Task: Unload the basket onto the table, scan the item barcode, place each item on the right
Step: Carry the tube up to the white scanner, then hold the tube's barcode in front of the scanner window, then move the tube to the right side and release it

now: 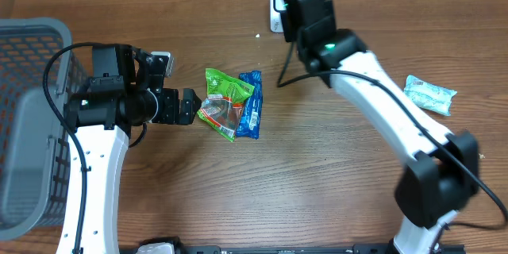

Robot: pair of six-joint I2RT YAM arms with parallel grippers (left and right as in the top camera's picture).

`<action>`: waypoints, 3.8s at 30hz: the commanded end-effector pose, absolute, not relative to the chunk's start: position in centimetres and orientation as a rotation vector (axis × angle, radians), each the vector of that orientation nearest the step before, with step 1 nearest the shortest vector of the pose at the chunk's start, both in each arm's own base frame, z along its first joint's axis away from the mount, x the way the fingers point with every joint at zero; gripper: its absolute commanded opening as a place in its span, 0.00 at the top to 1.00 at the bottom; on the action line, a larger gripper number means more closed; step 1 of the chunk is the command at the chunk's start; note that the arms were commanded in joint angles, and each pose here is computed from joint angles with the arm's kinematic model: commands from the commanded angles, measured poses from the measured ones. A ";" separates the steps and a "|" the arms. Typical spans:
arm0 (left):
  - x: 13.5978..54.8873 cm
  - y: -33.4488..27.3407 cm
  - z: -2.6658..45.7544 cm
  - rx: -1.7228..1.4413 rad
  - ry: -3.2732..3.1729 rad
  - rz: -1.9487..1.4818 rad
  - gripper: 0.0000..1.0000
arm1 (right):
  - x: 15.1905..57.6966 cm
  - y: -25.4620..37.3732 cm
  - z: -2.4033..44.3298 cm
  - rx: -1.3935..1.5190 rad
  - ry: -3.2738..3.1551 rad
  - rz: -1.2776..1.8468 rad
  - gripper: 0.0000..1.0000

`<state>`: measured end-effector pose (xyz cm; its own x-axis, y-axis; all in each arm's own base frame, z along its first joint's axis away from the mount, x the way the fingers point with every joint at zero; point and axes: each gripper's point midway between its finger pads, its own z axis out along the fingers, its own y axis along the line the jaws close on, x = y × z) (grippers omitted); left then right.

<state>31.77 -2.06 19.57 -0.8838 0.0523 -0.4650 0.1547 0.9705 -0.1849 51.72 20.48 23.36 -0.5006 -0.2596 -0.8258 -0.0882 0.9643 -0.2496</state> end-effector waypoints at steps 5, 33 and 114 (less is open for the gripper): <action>31.8 -2.4 19.6 0.137 2.644 -0.319 0.00 | 56.5 17.7 22.7 -0.441 1.887 -0.762 0.96; 31.8 -2.4 19.6 0.137 2.644 -0.319 0.00 | 64.3 20.3 17.6 -1.052 1.453 -0.743 0.96; 31.8 -2.4 19.6 0.137 2.645 -0.319 0.00 | 42.8 4.2 21.5 0.640 2.561 0.346 0.96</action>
<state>31.77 -2.06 19.57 -0.8838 0.0523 -0.4650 0.1547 0.9705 -0.1849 42.54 4.45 23.12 -0.7925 0.3140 -0.5228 0.2692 0.9493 0.1621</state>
